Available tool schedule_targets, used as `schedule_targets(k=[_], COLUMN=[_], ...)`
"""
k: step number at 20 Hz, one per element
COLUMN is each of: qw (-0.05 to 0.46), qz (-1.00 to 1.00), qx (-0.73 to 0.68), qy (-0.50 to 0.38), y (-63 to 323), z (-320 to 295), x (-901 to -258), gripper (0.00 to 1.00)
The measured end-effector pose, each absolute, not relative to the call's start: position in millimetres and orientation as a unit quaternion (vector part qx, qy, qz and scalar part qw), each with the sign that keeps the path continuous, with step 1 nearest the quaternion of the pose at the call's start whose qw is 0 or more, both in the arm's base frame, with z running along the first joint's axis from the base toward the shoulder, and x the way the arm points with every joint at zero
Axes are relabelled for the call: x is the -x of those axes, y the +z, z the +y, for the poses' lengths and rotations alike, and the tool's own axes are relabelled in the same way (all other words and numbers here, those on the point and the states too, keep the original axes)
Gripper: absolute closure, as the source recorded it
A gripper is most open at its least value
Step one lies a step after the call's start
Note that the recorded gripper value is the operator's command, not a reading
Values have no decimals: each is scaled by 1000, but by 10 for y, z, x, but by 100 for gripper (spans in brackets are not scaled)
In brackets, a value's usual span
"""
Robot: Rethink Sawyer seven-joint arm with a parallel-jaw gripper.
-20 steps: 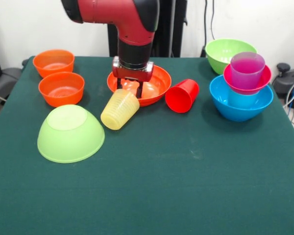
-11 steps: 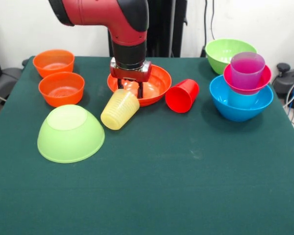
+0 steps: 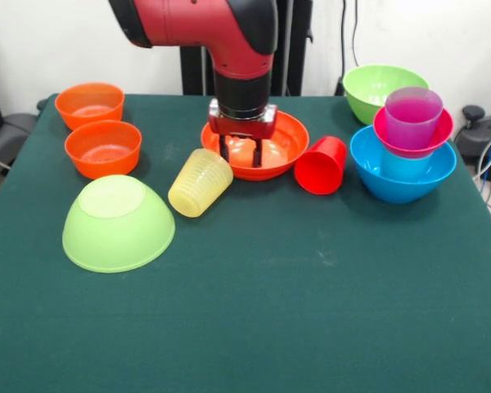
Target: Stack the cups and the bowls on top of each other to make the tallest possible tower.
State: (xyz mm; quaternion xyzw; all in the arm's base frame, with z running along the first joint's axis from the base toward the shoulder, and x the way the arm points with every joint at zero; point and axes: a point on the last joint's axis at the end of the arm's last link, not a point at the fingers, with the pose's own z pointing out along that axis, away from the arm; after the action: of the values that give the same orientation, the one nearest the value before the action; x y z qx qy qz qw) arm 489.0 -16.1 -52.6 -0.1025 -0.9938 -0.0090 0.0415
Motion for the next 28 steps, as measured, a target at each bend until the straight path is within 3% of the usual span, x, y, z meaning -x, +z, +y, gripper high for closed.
schedule_targets(k=[28], qw=[50], qz=[-990], qx=[134], qy=[-18], y=[-528], z=[8], x=[-4972], gripper=[0])
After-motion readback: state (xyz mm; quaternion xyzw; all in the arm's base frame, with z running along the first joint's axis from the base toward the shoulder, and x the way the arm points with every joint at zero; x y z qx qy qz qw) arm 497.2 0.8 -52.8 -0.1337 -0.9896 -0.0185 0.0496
